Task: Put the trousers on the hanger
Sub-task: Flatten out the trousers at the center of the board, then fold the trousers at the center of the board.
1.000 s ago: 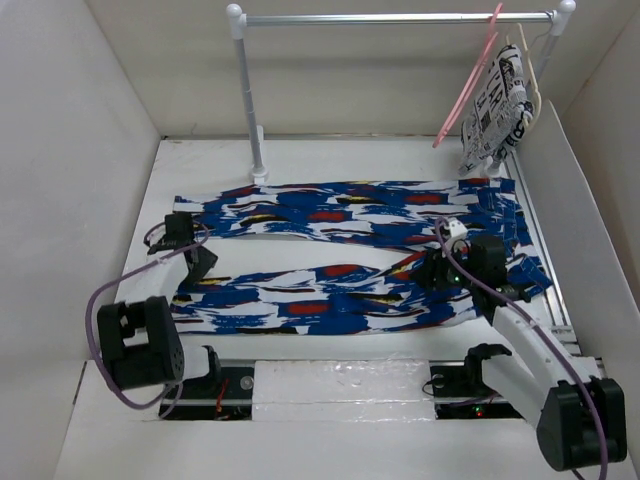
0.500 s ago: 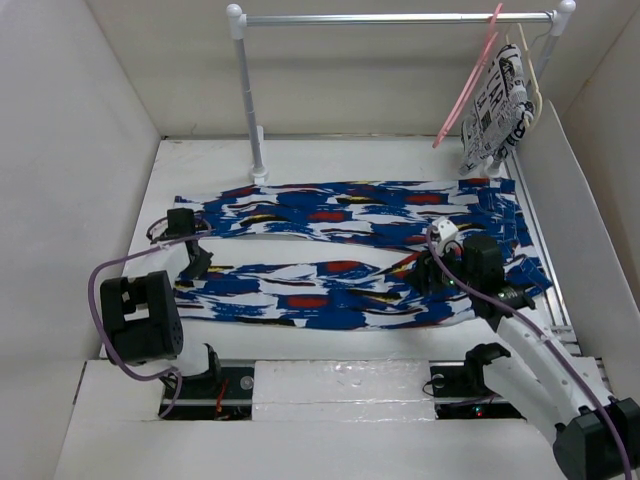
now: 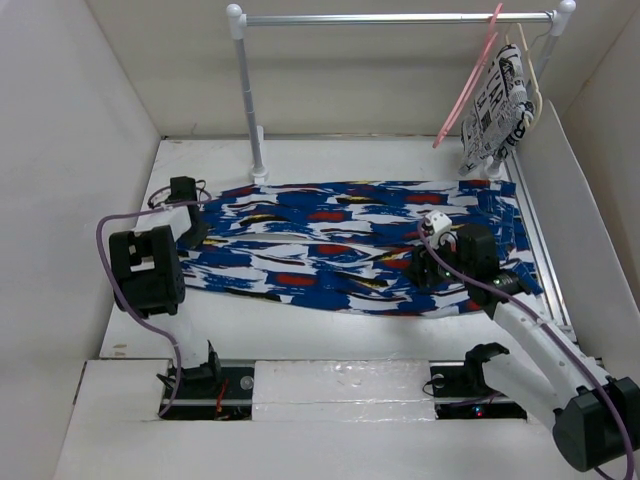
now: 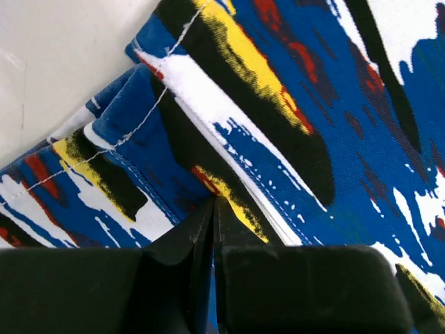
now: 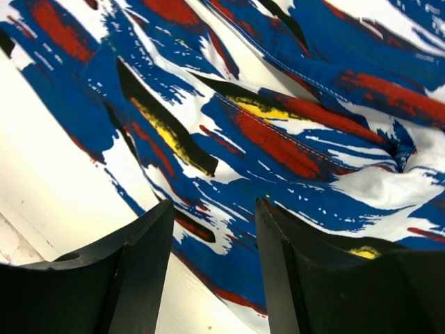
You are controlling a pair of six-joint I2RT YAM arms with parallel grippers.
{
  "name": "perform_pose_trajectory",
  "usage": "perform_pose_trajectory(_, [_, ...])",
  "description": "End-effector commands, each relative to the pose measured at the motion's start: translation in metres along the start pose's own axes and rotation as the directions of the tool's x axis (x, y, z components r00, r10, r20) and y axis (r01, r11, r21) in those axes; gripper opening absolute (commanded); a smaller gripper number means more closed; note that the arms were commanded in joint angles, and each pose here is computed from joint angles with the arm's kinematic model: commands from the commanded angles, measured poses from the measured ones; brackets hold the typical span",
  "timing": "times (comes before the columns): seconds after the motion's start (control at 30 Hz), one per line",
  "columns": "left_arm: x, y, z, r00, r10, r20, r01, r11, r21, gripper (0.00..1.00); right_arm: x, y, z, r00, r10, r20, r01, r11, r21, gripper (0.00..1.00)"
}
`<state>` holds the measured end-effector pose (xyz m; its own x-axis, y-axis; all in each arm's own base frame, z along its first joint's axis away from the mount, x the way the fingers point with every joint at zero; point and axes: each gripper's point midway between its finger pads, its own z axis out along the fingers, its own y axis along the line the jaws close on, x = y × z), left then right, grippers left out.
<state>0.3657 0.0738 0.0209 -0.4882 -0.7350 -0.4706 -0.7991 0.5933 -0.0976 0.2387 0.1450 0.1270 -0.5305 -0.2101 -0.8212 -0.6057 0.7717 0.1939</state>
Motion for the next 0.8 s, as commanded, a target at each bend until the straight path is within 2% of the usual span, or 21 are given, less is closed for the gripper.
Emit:
perform_pose_trajectory(0.0, [0.002, 0.021, 0.008, 0.999, 0.042, -0.006, -0.042, 0.993, -0.114, 0.0, -0.029, 0.008, -0.008, 0.996, -0.077, 0.054, 0.077, 0.997, -0.003, 0.56])
perform_pose_trajectory(0.03, [-0.003, 0.019, 0.002, 0.999, 0.043, 0.013, -0.041, 0.995, -0.095, 0.0, -0.032, 0.011, -0.009, 0.994, -0.086, 0.062, 0.087, 0.996, -0.009, 0.57])
perform_pose_trajectory(0.07, [-0.006, 0.019, -0.002, 0.999, 0.045, 0.025, -0.043, 0.996, -0.083, 0.12, -0.035, 0.011, -0.01, 0.994, -0.088, 0.068, 0.089, 0.996, -0.007, 0.59])
perform_pose_trajectory(0.13, [-0.019, 0.014, -0.02, 0.997, 0.04, 0.069, -0.037, 0.998, -0.043, 0.28, -0.036, 0.014, -0.012, 0.992, -0.105, 0.063, 0.106, 0.994, -0.014, 0.6])
perform_pose_trajectory(0.17, [-0.025, 0.011, -0.029, 0.995, 0.042, 0.087, -0.04, 0.999, -0.027, 0.41, -0.037, 0.017, -0.012, 0.991, -0.115, 0.065, 0.117, 0.993, -0.024, 0.61])
perform_pose_trajectory(0.27, [-0.051, 0.006, -0.066, 0.986, 0.022, 0.165, -0.025, 1.0, 0.015, 0.56, -0.034, 0.025, -0.009, 0.989, -0.142, 0.046, 0.144, 0.988, -0.062, 0.62])
perform_pose_trajectory(0.37, [-0.058, 0.011, -0.1, 0.978, -0.018, 0.208, 0.004, 0.998, 0.066, 0.56, -0.033, 0.035, -0.007, 0.985, -0.17, 0.04, 0.173, 0.98, -0.1, 0.62])
perform_pose_trajectory(0.43, [-0.053, 0.029, -0.12, 0.965, -0.13, 0.227, 0.11, 0.989, 0.099, 0.53, -0.03, 0.043, -0.004, 0.982, -0.184, 0.043, 0.188, 0.973, -0.134, 0.62])
perform_pose_trajectory(0.47, [-0.043, 0.039, -0.109, 0.972, -0.128, 0.198, 0.115, 0.991, 0.073, 0.52, -0.03, 0.043, -0.004, 0.982, -0.184, 0.043, 0.188, 0.973, -0.134, 0.61])
perform_pose_trajectory(0.5, [-0.04, 0.047, -0.113, 0.963, -0.189, 0.193, 0.173, 0.98, 0.097, 0.52, -0.029, 0.048, -0.004, 0.98, -0.194, 0.045, 0.198, 0.969, -0.15, 0.61])
perform_pose_trajectory(0.57, [-0.009, 0.066, -0.092, 0.966, -0.24, 0.098, 0.231, 0.968, 0.099, 0.51, -0.025, 0.053, -0.003, 0.978, -0.205, 0.044, 0.209, 0.963, -0.169, 0.61])
perform_pose_trajectory(0.6, [-0.009, 0.083, -0.084, 0.947, -0.312, 0.077, 0.305, 0.948, 0.087, 0.5, -0.024, 0.054, -0.004, 0.976, -0.213, 0.045, 0.218, 0.96, -0.176, 0.61])
perform_pose_trajectory(0.63, [0.011, 0.092, -0.071, 0.941, -0.337, 0.003, 0.336, 0.938, 0.084, 0.49, -0.024, 0.054, -0.005, 0.975, -0.217, 0.045, 0.222, 0.959, -0.178, 0.61])
perform_pose_trajectory(0.73, [0.023, 0.125, -0.053, 0.906, -0.422, -0.029, 0.423, 0.906, 0.031, 0.47, -0.02, 0.055, -0.014, 0.968, -0.249, 0.036, 0.252, 0.951, -0.181, 0.61])
perform_pose_trajectory(0.77, [0.023, 0.125, -0.053, 0.906, -0.422, -0.029, 0.423, 0.906, 0.031, 0.47, -0.018, 0.054, -0.014, 0.968, -0.251, 0.026, 0.252, 0.951, -0.181, 0.61])
